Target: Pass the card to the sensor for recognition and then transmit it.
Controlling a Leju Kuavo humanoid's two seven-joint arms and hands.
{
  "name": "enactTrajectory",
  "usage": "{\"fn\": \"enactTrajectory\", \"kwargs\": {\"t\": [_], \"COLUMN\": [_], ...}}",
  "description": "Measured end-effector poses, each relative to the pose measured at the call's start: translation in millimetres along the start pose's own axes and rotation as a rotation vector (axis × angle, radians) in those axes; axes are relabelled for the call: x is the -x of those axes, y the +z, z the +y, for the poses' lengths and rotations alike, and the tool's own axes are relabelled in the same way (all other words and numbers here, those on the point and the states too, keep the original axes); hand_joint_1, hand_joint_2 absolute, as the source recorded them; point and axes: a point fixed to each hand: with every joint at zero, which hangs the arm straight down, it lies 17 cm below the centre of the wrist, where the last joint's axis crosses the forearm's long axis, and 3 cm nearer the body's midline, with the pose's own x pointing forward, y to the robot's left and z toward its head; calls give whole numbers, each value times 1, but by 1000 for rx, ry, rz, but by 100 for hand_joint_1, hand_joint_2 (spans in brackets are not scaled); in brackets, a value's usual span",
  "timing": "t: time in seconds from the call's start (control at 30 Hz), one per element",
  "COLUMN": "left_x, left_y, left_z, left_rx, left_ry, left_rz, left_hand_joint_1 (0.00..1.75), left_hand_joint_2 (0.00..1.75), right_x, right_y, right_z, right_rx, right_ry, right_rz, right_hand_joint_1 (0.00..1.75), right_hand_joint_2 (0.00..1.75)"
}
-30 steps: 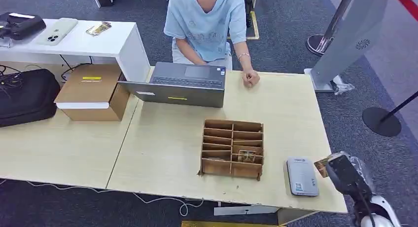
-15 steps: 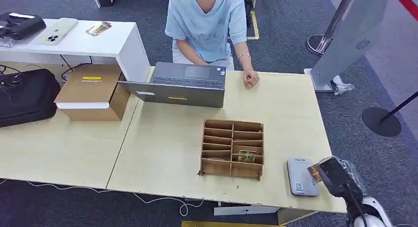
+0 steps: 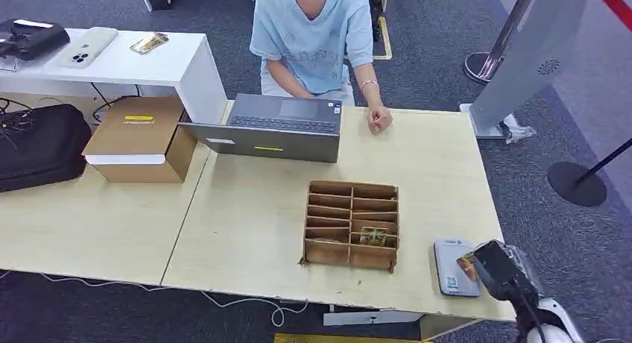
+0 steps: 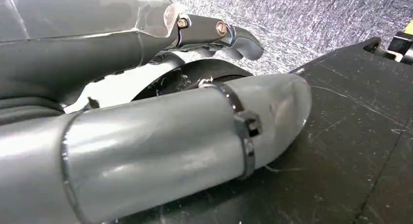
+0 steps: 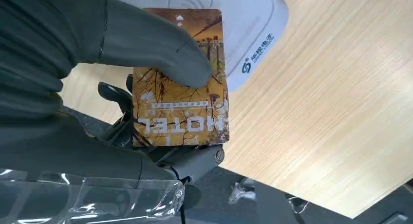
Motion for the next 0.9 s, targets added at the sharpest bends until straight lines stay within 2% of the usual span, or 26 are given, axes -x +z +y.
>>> {"fn": "enactTrajectory", "kwargs": {"t": [0.9], "left_x": [-1], "left_y": [0], "left_z": [2], "left_rx": [-1], "left_ry": [-3], "left_rz": [-1], "left_hand_joint_1": [0], "left_hand_joint_2": [0], "right_x": [4], "right_y": [-9], "right_z": [17], "right_rx": [-30], "right_ry": [61], "right_rz": [30], "right_hand_joint_1": [175], "right_hand_joint_2": [175]}}
